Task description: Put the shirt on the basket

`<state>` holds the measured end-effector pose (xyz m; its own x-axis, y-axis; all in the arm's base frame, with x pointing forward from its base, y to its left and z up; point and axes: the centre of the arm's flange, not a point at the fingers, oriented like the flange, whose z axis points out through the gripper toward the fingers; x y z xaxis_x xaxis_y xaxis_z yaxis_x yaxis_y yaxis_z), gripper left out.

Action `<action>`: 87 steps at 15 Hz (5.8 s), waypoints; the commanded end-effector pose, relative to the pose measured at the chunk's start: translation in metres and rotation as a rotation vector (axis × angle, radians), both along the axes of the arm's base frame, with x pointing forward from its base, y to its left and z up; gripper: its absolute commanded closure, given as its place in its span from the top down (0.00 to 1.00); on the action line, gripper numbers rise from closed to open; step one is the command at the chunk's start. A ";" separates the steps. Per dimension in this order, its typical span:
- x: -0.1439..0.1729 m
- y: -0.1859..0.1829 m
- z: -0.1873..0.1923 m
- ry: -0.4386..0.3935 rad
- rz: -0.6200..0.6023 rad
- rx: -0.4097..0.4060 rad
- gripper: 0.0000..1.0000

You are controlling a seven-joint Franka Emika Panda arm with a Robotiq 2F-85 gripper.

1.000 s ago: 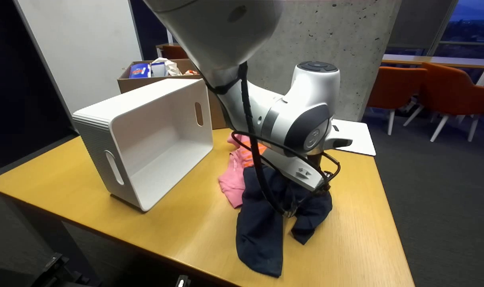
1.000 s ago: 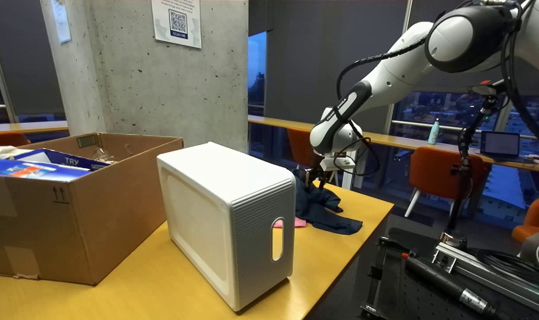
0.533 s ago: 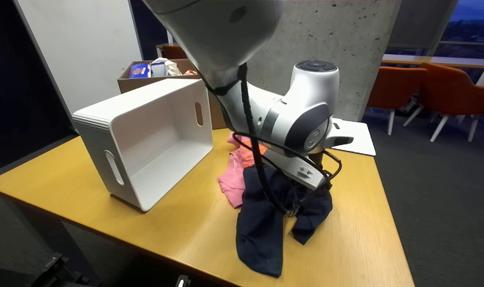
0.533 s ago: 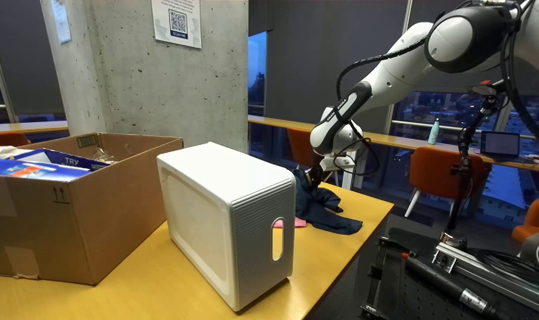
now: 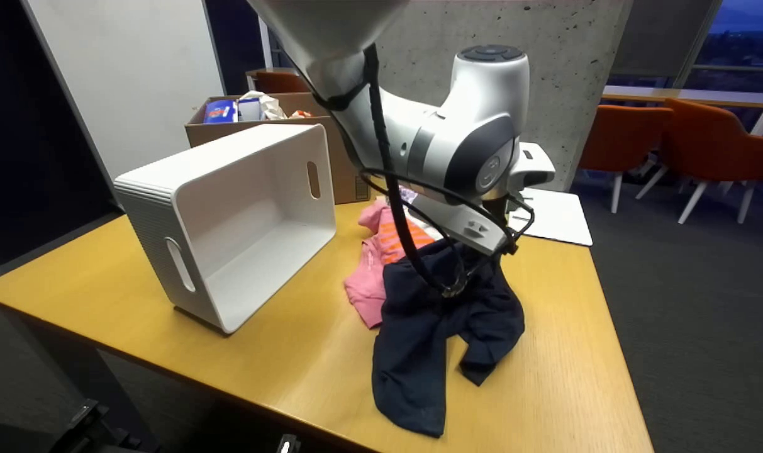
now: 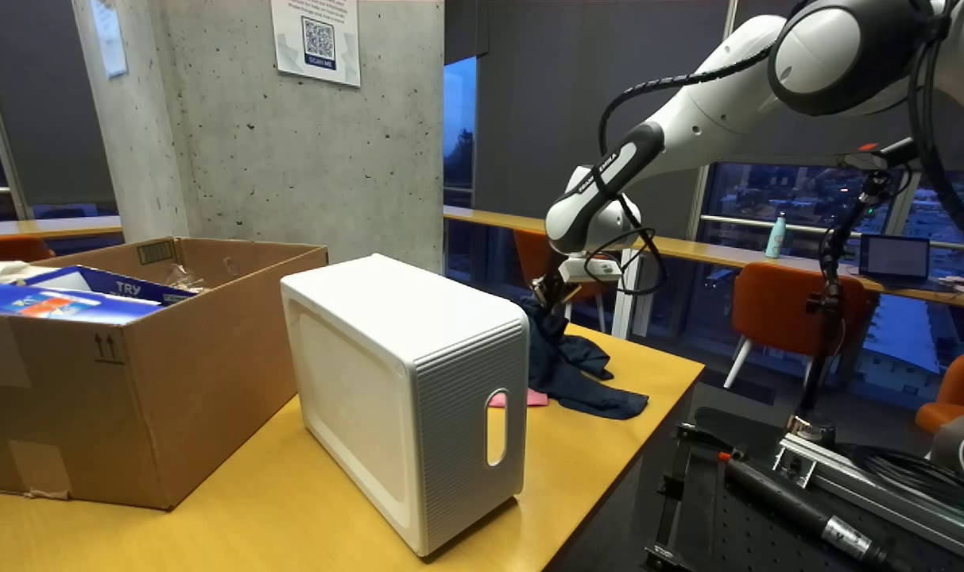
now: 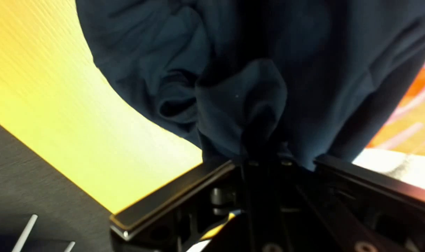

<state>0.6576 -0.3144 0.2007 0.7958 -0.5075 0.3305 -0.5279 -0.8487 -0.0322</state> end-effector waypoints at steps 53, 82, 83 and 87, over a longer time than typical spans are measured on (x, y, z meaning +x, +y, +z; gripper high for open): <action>0.005 0.222 0.321 -0.034 0.047 0.652 0.01; 0.011 0.346 0.397 -0.451 0.299 0.563 0.01; 0.012 0.347 0.392 -0.445 0.316 0.590 0.01; 0.020 0.352 0.365 -0.413 0.349 0.674 0.01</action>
